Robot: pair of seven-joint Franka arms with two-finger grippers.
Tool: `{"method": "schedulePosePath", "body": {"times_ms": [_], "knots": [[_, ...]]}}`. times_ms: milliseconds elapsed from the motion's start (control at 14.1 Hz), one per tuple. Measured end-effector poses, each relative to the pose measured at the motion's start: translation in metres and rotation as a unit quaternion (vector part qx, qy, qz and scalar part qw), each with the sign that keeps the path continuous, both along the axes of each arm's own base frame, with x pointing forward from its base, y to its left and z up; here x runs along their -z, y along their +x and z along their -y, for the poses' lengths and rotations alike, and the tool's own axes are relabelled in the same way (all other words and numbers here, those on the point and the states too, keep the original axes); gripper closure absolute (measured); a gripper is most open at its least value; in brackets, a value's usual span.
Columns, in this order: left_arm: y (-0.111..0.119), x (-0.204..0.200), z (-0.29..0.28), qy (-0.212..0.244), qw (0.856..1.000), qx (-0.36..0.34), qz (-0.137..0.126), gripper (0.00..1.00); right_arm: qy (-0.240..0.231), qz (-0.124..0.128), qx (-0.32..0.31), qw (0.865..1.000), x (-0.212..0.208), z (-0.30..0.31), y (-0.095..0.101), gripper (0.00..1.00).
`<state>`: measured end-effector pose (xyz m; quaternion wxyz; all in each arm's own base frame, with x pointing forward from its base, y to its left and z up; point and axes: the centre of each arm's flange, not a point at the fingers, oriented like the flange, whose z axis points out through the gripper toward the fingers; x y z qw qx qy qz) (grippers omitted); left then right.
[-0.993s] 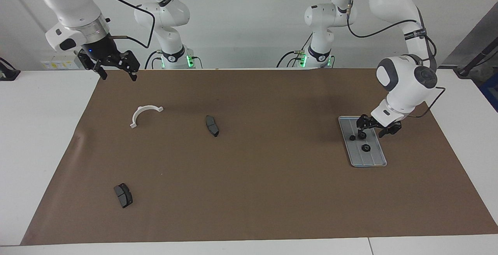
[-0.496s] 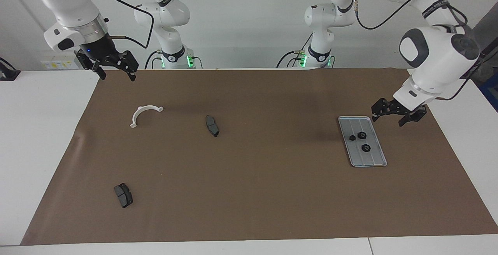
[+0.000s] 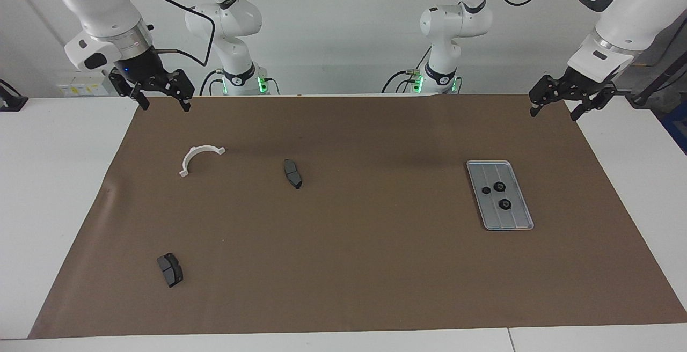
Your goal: Pick bearing gear from pile to tray
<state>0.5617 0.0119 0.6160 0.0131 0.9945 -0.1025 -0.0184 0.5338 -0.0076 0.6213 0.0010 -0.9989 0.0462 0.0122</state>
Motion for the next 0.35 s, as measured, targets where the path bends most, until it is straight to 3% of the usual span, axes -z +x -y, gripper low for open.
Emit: {"method": "schedulePosePath", "body": {"times_ms": [355], "knots": [[0.0000, 0.0014, 0.0043, 0.000, 1.000, 0.004, -0.001, 0.00, 0.000, 0.000, 0.000, 1.000, 0.0000, 0.0000, 0.0000, 0.00]]}}
